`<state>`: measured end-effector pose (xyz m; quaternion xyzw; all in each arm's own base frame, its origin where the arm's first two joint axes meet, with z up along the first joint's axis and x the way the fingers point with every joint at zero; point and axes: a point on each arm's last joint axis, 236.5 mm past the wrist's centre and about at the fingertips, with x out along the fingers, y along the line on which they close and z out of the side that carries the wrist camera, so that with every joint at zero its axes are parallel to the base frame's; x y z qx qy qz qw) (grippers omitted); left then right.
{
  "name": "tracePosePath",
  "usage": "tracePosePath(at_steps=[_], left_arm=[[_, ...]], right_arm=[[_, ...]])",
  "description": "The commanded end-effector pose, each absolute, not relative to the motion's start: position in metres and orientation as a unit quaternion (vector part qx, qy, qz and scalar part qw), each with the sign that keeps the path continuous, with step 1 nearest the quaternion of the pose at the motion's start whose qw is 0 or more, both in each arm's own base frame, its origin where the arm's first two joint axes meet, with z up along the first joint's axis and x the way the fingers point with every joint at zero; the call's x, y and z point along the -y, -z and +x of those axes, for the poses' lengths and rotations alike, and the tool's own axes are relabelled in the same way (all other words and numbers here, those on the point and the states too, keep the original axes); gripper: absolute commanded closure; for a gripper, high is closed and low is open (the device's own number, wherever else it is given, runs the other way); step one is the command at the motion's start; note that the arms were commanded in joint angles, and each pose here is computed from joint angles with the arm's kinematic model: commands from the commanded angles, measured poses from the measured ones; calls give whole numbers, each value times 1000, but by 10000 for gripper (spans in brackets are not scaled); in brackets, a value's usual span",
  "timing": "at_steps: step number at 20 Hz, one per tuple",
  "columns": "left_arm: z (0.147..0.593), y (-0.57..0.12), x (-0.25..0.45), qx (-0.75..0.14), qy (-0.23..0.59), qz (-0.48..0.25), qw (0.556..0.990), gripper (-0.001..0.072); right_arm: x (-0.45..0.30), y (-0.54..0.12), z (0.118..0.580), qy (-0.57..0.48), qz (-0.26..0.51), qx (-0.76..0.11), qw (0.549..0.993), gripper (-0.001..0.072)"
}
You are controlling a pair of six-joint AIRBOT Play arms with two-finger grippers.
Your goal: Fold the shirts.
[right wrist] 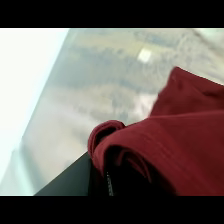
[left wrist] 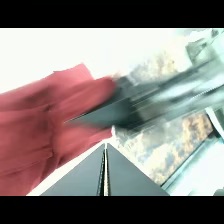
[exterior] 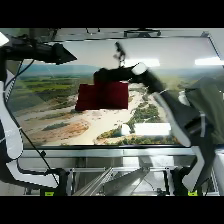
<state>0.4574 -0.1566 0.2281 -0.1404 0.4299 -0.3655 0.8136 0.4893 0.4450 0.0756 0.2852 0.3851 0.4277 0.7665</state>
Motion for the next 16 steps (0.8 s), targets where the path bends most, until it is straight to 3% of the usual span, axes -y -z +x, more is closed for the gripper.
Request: tracePosePath(at_steps=[1,2,3,4,6,9,11,13,16], left_arm=[[447,-241,126,-428,349,-142,822,679],[443,-237,125,-439,351,-142,815,678],[439,-232,125,-447,351,-143,810,679],[437,-228,126,-452,350,-148,807,679],[432,-217,126,-463,350,-153,800,679],[429,-201,128,-479,349,-165,788,678],[427,-195,128,-486,350,-170,783,679],[427,-194,128,-487,349,-171,782,679],[426,-194,129,-489,350,-170,780,679]], right_arm=[[-517,7,499,-288,358,-318,829,529],[-528,23,488,-275,361,-320,832,172],[-540,29,473,-301,339,-334,826,56],[-549,22,457,-348,294,-342,822,80],[-546,-4,449,-399,248,-340,815,285],[-509,-57,453,-450,209,-345,797,293],[-470,-85,451,-479,182,-364,778,454],[-421,-105,450,-489,174,-397,757,453],[-338,-99,467,-435,195,-467,745,222]])
